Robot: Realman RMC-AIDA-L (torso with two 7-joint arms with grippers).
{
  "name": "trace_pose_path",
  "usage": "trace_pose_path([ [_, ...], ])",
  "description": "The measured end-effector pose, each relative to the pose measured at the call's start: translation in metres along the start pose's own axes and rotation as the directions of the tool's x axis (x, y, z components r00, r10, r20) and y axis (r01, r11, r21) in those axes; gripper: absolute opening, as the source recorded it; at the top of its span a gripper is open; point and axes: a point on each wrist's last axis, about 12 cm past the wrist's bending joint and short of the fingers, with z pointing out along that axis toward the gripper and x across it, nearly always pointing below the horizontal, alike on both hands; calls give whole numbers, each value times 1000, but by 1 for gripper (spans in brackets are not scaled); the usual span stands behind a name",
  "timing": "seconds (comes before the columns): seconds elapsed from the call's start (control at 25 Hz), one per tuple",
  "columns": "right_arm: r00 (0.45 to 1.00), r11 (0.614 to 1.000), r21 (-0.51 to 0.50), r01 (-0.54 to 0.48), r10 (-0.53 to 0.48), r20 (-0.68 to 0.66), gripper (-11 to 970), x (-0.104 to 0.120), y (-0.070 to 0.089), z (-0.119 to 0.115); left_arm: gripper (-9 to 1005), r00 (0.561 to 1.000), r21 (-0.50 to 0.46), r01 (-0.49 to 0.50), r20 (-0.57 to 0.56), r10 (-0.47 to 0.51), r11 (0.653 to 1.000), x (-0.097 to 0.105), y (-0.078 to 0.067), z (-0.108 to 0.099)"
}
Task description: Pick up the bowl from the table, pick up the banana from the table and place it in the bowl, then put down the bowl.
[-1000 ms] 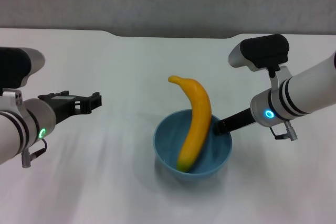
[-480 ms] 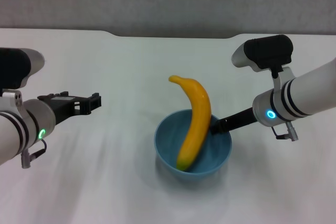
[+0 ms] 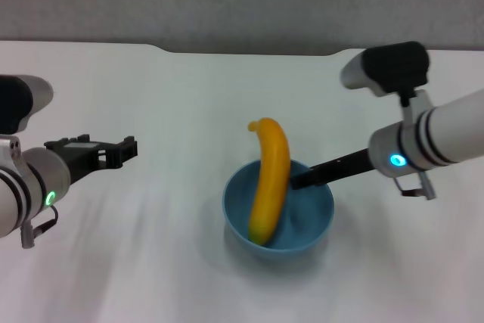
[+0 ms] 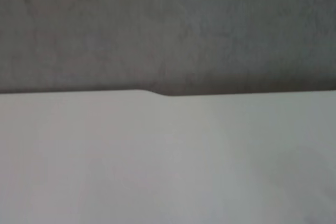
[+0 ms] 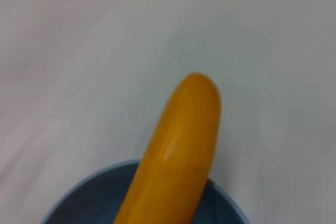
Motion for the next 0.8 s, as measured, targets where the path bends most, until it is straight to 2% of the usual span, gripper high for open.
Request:
trace_pose_path([
  [0.04,1000,1000,0,0,0,0,659,0,0,0,750,1000,0,0,3,0,1000,0,0,-1],
  [0.16,1000,1000,13,-22,22,9,795,5,-14,-13,750,1000,1,1,17,-1,1000,-1,1,-2],
  [0.28,999,1000,5,-31,31,23,832,7,-18,-24,750,1000,2,3,23,-3,1000,-1,1,-3],
  [0.52,984,998,14,60,-61,169,893,3,-13,-51,749,999,3,6,38,-6,1000,-1,2,-3],
  [0.6,953,996,57,70,-83,291,892,7,-14,-65,749,998,2,10,56,-10,1000,0,4,-5],
  [0.64,953,996,57,70,-83,291,892,7,-14,-65,749,997,0,13,71,-13,1000,1,6,-7],
  [0.8,893,989,135,66,-118,434,890,22,-21,-74,748,988,-8,6,152,-5,1000,4,12,-14],
])
